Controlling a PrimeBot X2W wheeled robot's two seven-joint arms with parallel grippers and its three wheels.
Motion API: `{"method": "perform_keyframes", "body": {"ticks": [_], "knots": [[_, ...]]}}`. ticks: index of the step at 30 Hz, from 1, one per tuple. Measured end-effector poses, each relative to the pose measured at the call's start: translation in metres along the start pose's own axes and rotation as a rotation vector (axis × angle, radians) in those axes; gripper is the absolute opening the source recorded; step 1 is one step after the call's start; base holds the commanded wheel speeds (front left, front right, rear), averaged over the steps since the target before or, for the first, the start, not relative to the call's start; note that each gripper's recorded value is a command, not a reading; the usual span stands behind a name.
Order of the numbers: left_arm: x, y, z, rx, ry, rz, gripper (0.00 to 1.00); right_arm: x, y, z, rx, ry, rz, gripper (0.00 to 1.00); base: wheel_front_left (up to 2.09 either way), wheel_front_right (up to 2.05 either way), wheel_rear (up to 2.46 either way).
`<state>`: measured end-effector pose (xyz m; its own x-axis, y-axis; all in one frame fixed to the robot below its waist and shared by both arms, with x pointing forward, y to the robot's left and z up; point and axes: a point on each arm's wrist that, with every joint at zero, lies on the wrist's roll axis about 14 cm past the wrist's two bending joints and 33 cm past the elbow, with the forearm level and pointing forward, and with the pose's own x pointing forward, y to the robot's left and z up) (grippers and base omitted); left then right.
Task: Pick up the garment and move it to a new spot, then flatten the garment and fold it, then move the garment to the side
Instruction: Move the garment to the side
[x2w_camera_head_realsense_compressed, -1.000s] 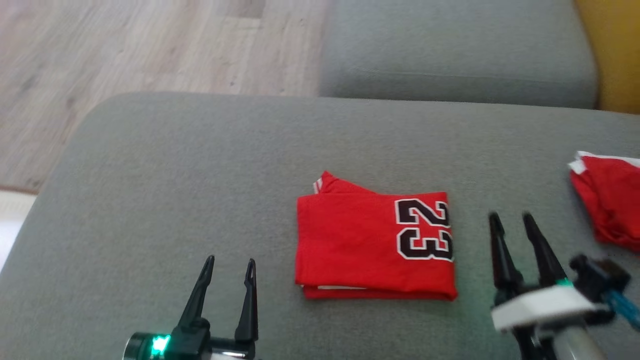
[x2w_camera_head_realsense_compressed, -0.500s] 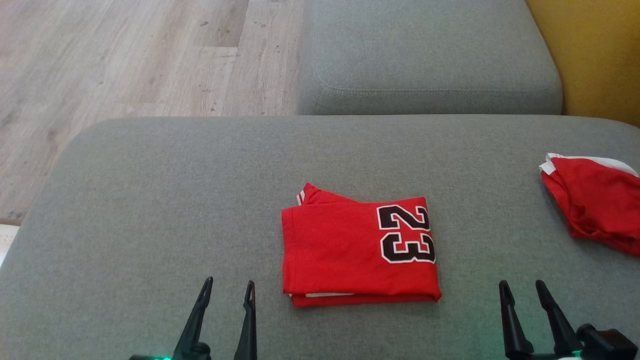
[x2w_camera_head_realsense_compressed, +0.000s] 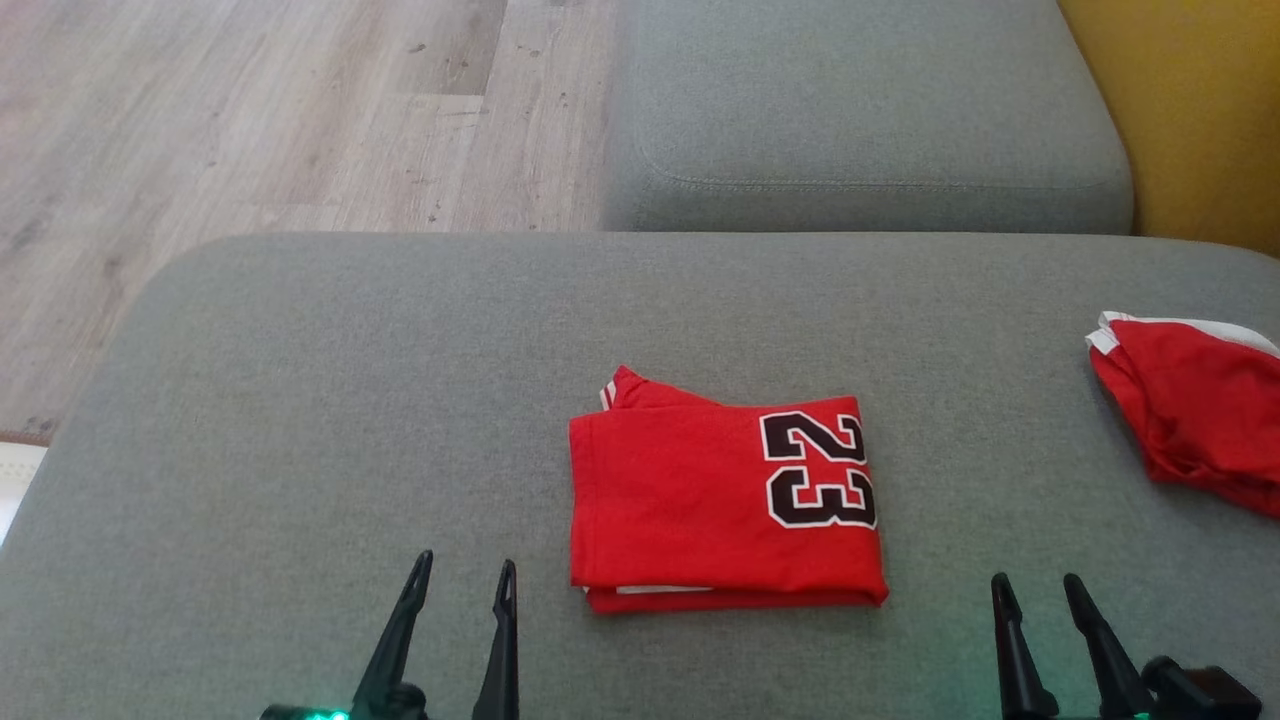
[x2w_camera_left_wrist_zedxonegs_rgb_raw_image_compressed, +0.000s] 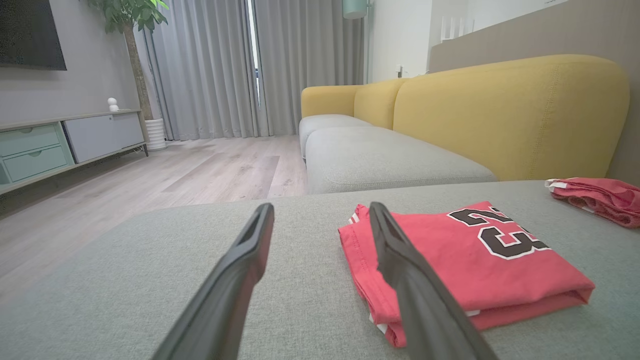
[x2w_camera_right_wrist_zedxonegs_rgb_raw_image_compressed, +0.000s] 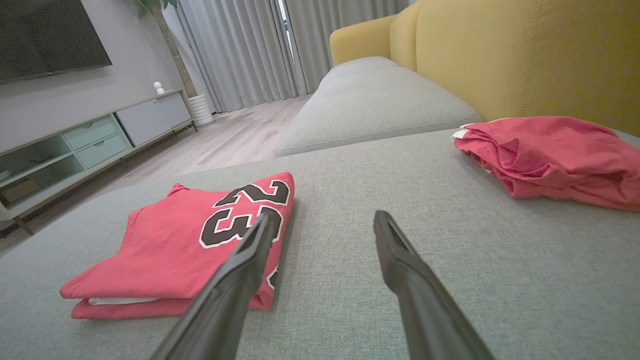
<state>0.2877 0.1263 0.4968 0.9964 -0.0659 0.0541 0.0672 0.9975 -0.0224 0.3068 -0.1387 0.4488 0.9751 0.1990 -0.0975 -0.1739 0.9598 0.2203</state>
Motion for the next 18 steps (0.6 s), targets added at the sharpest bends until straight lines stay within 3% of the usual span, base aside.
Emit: {"method": "perform_keyframes", "body": {"ticks": [9, 18], "knots": [[0.000, 0.003, -0.001, -0.005, 0.003, 0.013, 1.00, 0.001, 0.003, -0.010, 0.009, 0.033, 0.011, 1.00, 0.00, 0.00, 0.00], [-0.004, 0.005, -0.003, -0.016, 0.010, 0.024, 1.00, 0.020, 0.033, -0.048, 0.112, 0.220, 0.108, 1.00, 0.00, 0.00, 0.00]]}}
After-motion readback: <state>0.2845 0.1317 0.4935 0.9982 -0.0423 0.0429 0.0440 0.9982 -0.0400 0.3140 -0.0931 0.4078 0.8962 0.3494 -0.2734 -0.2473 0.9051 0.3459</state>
